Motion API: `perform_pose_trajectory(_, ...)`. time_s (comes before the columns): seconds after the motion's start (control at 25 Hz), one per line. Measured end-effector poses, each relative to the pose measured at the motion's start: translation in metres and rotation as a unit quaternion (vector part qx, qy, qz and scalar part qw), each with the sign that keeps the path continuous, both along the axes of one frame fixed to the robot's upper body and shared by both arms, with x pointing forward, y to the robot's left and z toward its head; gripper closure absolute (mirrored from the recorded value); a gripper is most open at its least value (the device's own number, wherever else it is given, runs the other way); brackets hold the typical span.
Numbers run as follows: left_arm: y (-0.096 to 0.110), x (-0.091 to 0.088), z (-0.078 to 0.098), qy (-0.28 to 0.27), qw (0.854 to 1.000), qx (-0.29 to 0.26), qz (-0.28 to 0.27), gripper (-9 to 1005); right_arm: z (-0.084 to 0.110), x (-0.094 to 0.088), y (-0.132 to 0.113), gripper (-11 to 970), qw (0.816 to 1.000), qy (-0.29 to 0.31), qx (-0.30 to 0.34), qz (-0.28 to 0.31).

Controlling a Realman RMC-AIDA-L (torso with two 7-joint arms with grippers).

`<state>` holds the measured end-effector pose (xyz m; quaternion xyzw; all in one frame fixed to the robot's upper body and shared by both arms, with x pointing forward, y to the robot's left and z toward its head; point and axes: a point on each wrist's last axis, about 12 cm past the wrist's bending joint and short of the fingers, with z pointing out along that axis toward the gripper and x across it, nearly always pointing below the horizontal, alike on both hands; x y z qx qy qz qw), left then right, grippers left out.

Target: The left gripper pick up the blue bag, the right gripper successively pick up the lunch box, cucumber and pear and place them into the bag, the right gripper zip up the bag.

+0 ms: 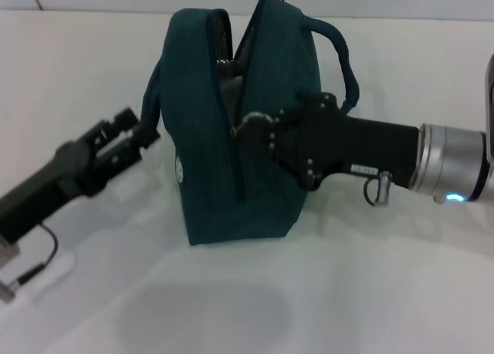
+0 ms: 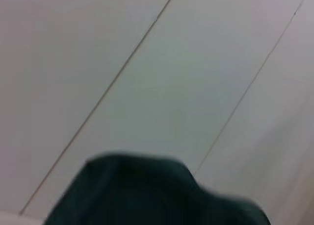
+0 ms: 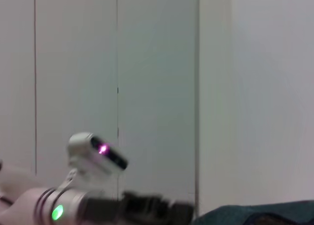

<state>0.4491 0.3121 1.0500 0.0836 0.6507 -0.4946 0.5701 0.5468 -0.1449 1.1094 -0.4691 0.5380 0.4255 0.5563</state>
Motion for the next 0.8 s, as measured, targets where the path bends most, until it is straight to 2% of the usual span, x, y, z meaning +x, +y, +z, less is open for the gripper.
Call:
perform_pose_trajectory(0.08,-0.002,-0.011,-0.006,0.001,1.000,0.002,0.000,199,0.004,0.003,0.002,951,1.000,-0.003,0.010,-0.005)
perform_pose_trajectory(0.28,-0.017,-0.027,-0.020,-0.001,1.000,0.008,-0.010,194,0.011,0.012,0.007,952,1.000,-0.005,0.020,-0.008)
perform_pose_trajectory(0.56,-0.041,-0.014,-0.033,0.008,1.000,0.017,0.010,192,0.012,0.015,0.020,951,1.000,-0.007,0.004,0.017)
perform_pose_trajectory(0.8,-0.043,-0.010,-0.034,0.002,0.999,0.025,0.027,194,0.012,0.015,0.019,951,1.000,-0.006,0.004,0.016)
